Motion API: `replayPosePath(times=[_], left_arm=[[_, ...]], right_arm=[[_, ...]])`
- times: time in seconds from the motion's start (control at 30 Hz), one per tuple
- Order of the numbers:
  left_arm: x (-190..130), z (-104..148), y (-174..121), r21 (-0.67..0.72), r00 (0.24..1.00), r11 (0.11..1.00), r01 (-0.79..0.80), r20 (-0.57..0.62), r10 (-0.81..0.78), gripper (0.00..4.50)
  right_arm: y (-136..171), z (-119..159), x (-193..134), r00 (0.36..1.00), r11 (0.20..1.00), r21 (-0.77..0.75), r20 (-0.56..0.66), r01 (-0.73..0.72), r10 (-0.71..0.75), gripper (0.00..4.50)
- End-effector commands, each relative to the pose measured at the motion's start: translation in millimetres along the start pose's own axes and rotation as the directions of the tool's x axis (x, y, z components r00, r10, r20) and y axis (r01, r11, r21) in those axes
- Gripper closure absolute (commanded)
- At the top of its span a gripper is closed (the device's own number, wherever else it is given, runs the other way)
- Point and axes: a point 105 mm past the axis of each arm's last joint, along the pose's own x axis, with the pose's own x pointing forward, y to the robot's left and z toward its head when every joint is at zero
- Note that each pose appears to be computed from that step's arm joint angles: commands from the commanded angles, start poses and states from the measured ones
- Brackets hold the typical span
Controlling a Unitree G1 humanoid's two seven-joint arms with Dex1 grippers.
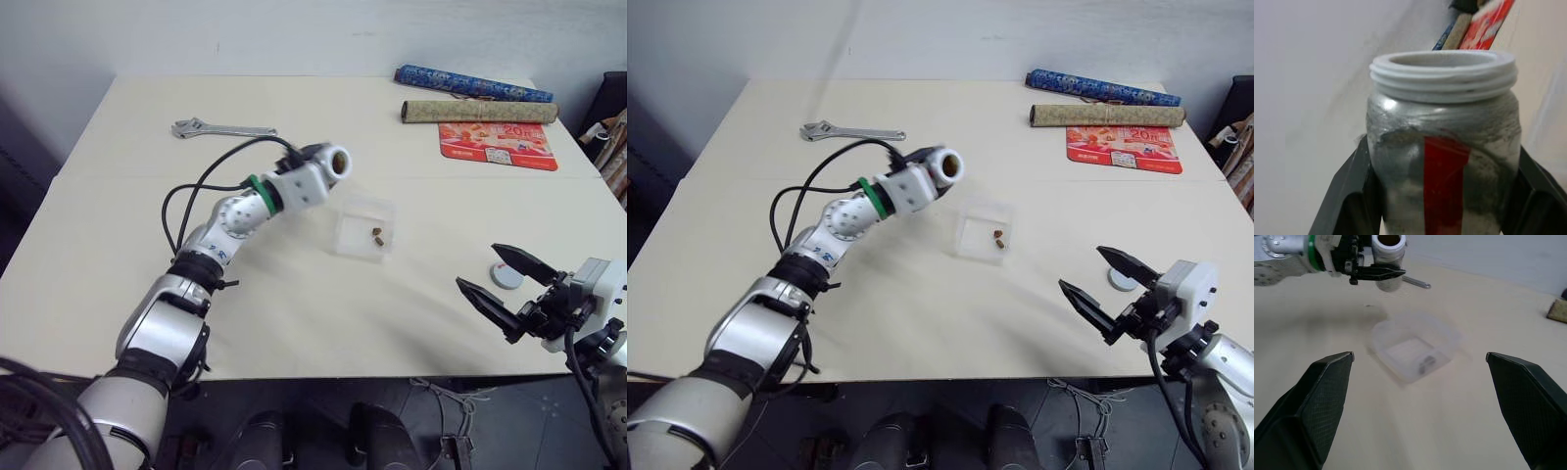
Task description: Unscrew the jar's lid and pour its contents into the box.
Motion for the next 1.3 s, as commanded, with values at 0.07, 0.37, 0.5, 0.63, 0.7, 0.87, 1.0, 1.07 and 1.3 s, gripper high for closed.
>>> replayPosePath(times=[0.07, 0.37, 0.5, 0.63, 0.7, 0.87, 1.0, 1.07, 1.3], left_arm=[[-49, 9, 42, -0.329, 0.993, 0.942, -0.066, 0.069, 0.094, 2.15], [-200, -40, 66, -0.423, 0.859, 0.757, -0.499, -0.126, 0.496, 2.15], [-236, -64, 49, -0.321, 0.811, 0.746, -0.584, -0.263, 0.522, 2.15], [-247, -74, 32, -0.258, 0.792, 0.752, -0.606, -0.28, 0.542, 2.15], [-251, -82, 27, -0.263, 0.78, 0.738, -0.621, -0.302, 0.548, 2.15], [-260, -94, 18, -0.275, 0.769, 0.723, -0.633, -0.327, 0.549, 1.8], [-275, -85, 24, -0.265, 0.741, 0.695, -0.669, -0.317, 0.592, 0.52], [-287, -79, 23, -0.263, 0.738, 0.693, -0.671, -0.327, 0.591, 0.02], [-319, -76, 5, -0.24, 0.749, 0.737, -0.632, -0.433, 0.501, 0.02]], right_arm=[[14, 10, 6, 0.982, 0.989, -0.083, 0.133, -0.122, 0.132, 0.06], [49, 9, 34, 0.894, 0.924, -0.105, 0.233, -0.368, 0.383, 0.06], [60, 6, 42, 0.841, 0.866, -0.137, 0.207, -0.481, 0.5, 0.06], [58, 1, 46, 0.833, 0.861, -0.112, 0.216, -0.497, 0.509, 0.06], [57, -1, 47, 0.831, 0.858, -0.107, 0.217, -0.502, 0.513, 0.06], [51, -4, 45, 0.843, 0.866, -0.112, 0.198, -0.487, 0.5, 0.01], [42, -10, 32, 0.869, 0.881, -0.107, 0.149, -0.461, 0.473, 0.0], [38, -12, 24, 0.887, 0.895, -0.102, 0.129, -0.433, 0.444, 0.0], [15, -27, -28, 0.968, 0.967, -0.055, 0.015, -0.248, 0.249, 0.0]])
